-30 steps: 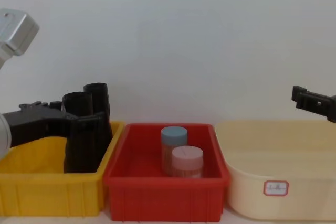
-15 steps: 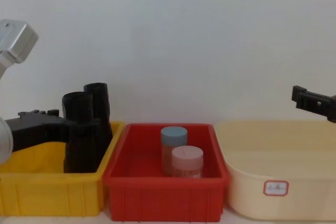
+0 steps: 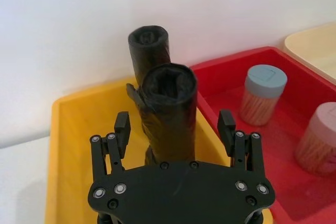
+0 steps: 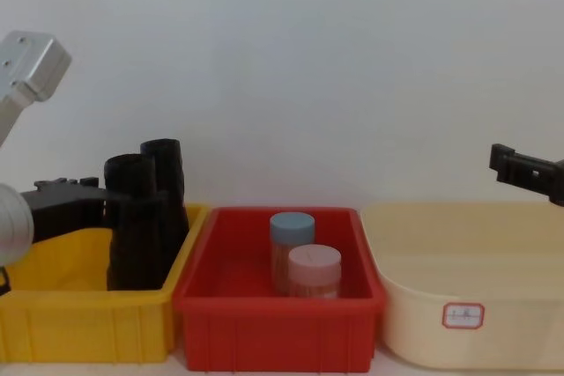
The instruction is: Pick up the garbage bag with the one hand and transfer it to the other hand.
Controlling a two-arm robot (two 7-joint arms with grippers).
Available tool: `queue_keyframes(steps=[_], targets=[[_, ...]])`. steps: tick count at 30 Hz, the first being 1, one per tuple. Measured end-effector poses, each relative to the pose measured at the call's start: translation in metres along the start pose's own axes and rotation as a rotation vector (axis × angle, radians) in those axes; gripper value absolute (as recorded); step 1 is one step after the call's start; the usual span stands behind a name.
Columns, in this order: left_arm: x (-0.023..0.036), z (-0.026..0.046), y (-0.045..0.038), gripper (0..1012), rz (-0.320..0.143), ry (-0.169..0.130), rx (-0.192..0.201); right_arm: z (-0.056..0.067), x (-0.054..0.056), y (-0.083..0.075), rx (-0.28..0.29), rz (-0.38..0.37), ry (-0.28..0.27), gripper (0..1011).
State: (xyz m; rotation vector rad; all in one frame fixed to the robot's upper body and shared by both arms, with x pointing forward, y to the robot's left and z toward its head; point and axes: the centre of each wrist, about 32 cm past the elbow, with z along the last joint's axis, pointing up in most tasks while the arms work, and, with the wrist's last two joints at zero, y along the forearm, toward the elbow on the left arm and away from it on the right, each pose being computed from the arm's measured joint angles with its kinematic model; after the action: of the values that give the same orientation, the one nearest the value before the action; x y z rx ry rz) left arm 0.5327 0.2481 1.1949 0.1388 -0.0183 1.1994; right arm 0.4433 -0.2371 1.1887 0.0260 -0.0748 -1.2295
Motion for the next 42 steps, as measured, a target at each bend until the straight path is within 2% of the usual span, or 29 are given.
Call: queue_keyframes(steps=[8, 13, 30, 36, 42], targets=[[-0.0002, 0.0030, -0.0112, 1002, 0.016, -0.007, -0.004, 0.000, 0.000, 0.000, 0.000, 0.000, 0.000, 1001], [-0.0008, 0.0043, -0.0162, 954, 0.023, -0.011, -0.005, 0.000, 0.000, 0.000, 0.000, 0.000, 0.000, 1001], [-0.0016, 0.0062, -0.0232, 477, 0.032, -0.016, -0.005, 0.000, 0.000, 0.000, 0.000, 0.000, 0.000, 1001], [-0.0015, 0.0066, -0.0233, 426, 0.029, -0.018, -0.006, 0.000, 0.000, 0.000, 0.000, 0.000, 0.000, 1001], [-0.0004, 0.0121, -0.0216, 393, -0.005, -0.023, -0.018, 0.003, 0.003, 0.000, 0.000, 0.031, -0.014, 1001]])
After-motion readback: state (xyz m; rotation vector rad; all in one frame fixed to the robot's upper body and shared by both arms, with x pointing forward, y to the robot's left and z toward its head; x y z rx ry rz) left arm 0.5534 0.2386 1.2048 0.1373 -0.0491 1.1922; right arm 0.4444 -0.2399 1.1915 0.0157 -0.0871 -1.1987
